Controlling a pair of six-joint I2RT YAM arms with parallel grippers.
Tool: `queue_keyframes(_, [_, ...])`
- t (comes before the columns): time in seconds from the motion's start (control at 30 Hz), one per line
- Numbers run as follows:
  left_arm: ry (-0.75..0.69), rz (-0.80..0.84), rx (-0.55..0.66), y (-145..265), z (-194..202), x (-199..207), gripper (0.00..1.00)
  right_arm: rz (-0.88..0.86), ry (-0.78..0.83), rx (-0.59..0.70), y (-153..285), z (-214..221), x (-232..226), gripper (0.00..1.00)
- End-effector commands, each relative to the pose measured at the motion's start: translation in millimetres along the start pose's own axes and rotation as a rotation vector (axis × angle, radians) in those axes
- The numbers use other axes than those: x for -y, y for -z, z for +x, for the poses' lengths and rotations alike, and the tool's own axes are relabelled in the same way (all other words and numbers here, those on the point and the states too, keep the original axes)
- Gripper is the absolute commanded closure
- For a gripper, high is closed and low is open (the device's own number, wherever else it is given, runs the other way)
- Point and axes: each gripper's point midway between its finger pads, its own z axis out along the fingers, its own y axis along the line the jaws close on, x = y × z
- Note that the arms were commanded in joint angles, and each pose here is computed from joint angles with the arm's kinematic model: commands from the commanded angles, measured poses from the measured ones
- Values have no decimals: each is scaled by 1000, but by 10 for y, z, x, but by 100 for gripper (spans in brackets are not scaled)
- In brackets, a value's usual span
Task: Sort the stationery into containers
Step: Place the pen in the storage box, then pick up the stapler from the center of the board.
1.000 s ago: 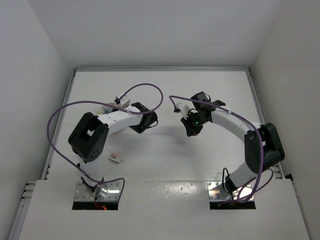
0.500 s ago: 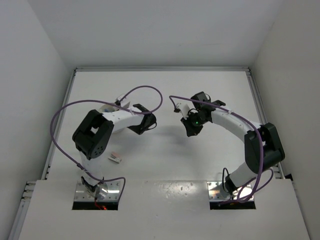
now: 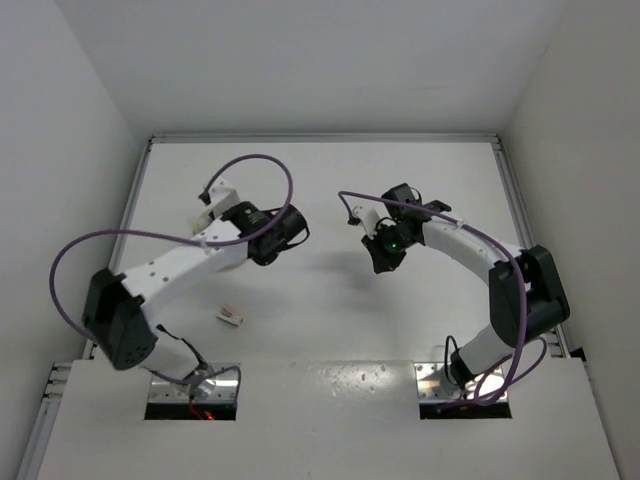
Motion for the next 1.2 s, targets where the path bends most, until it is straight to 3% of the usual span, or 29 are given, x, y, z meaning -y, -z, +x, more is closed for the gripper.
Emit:
queue_keyframes(0.0, [63,95,-232,351,37,-188,100,-2,-1,9,-6,-15,15,100])
queue_keyframes(0.03, [92,115,-281,424,74,-244,93,-2,-1,9,-6,-15,15,100])
queue_keyframes(0.07, [96,109,-401,509,322,-385,78,-2,-1,9,-6,-15,15,100])
queue_keyframes(0.1, [209,142,-464,589,291,-470,54,-15,-5,6,-5,-4,-13,100])
queue_keyframes(0.17, [248,115,-614,704,637,-717,35,-15,-5,6,-5,-3,-13,100])
queue_keyframes(0.2, [316,109,-660,748,703,-763,16,-15,4,6,-5,-3,-9,100])
queue_keyframes(0.33, [439,80,-866,891,1254,-1063,10,-20,8,17,32,-42,-26,100])
queue_keyframes(0.63, [442,10,-932,719,1997,-1216,15,-20,25,38,78,-83,-43,100])
queue_keyframes(0.87, [419,-29,-903,530,2107,-1153,19,-16,29,46,107,-78,-58,100])
queue_keyframes(1.0, [425,-28,-844,390,1942,-1029,19,-4,42,49,130,-86,-42,100])
queue_keyframes(1.17, [348,-109,-817,223,1950,-1070,19,-4,42,49,130,-86,-42,100])
